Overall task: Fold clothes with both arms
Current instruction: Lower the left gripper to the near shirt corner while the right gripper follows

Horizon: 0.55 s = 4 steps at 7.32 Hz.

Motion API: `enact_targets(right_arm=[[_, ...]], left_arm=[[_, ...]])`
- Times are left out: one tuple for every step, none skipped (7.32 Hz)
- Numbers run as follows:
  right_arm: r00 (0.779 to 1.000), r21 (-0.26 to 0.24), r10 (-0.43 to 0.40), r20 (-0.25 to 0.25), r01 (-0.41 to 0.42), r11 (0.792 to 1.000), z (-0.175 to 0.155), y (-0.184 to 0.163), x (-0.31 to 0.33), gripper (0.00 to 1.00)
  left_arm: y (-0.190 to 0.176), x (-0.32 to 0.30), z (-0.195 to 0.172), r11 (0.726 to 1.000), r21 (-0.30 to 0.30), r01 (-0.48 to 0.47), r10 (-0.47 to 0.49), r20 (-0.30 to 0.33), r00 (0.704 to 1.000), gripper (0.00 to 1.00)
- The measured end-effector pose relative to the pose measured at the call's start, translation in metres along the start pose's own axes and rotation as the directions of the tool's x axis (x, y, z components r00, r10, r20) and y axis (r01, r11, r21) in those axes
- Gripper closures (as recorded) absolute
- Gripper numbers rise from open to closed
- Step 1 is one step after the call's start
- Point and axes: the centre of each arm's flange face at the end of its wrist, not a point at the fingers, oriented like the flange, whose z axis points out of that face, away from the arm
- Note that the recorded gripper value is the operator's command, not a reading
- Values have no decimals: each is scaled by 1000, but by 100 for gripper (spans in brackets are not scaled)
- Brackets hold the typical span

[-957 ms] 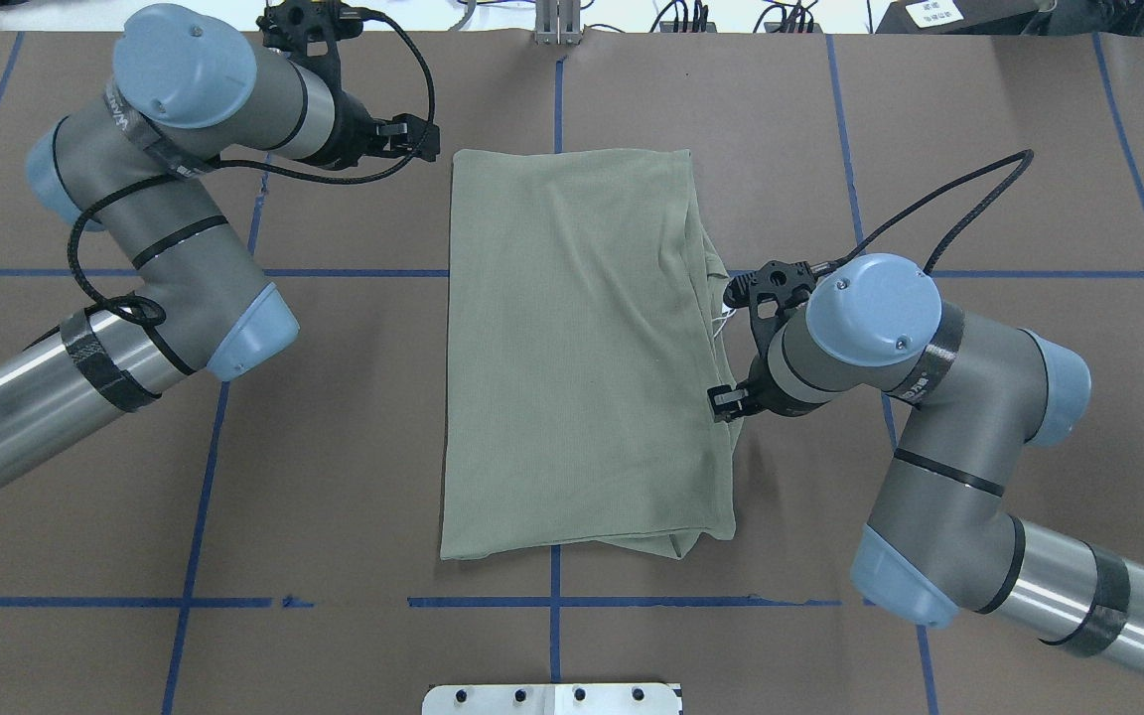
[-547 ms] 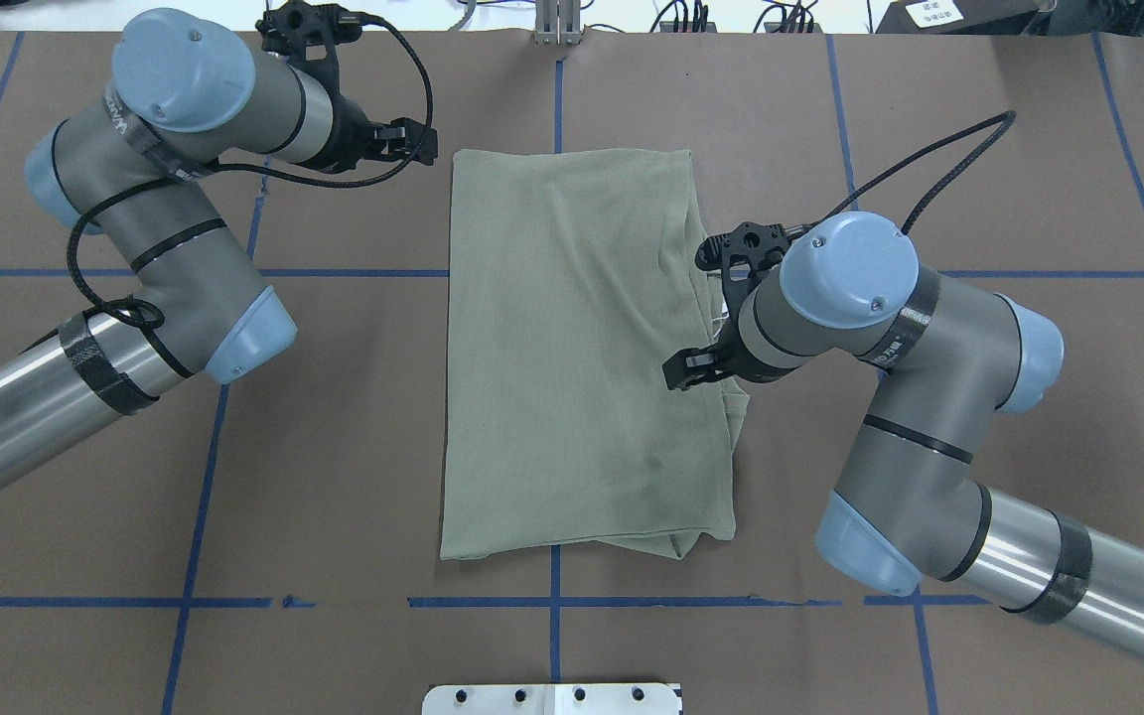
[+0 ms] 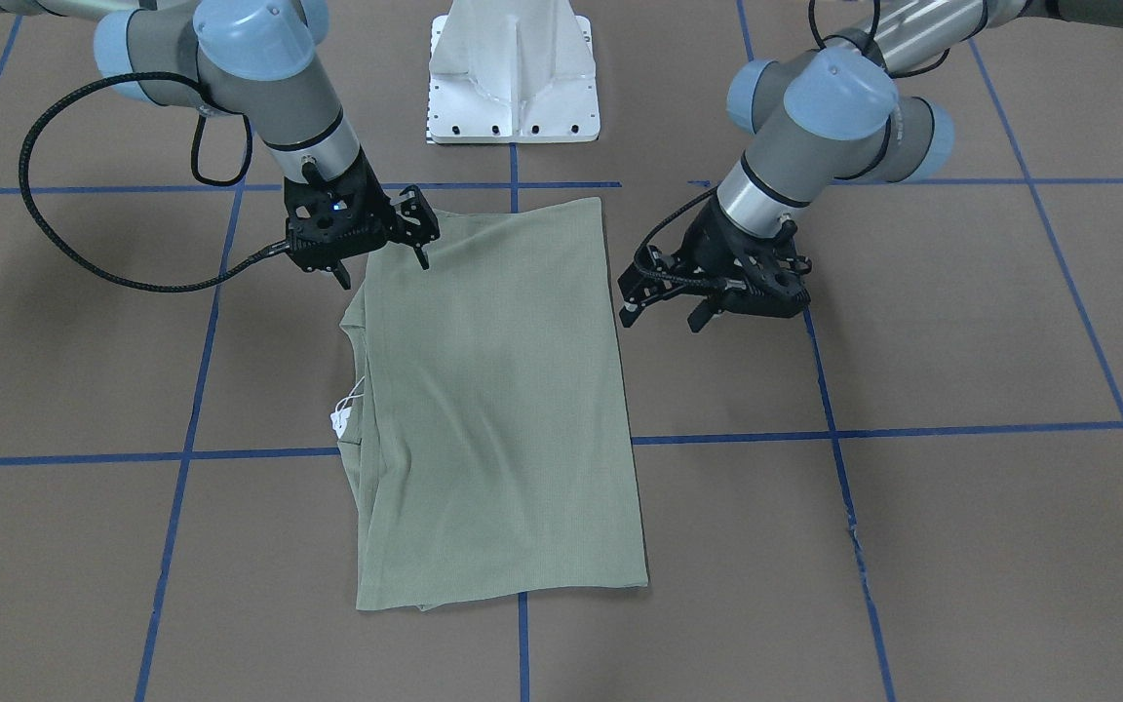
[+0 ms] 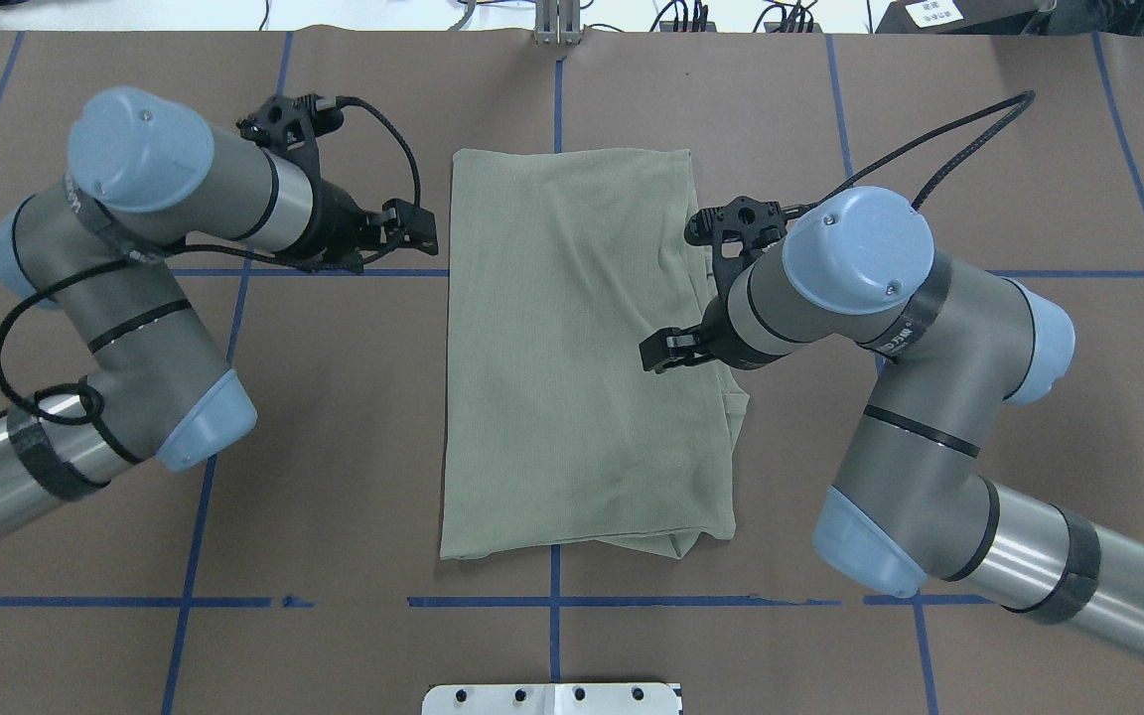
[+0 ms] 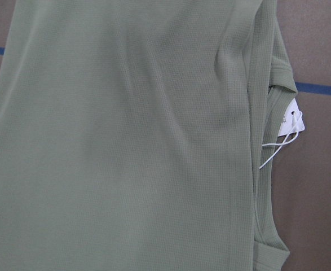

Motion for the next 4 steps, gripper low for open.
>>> enact_targets(right_arm=[[1000, -1, 21, 18, -21, 1000, -8, 2, -3, 0], [999, -1, 40, 34, -40, 999, -16, 5, -6, 0], [997, -2, 58, 46, -58, 998, -21, 7, -8, 0], [996, -3, 70, 52, -70, 998, -23, 8, -9, 0]], left_arm=[[43, 2, 15, 997, -29, 75, -74, 4, 997, 2], [87, 5, 34, 989, -42, 143, -142, 16, 990, 3], [125, 5, 51, 978, -52, 203, -201, 41, 979, 6], [153, 3, 65, 968, -58, 243, -239, 75, 968, 9]])
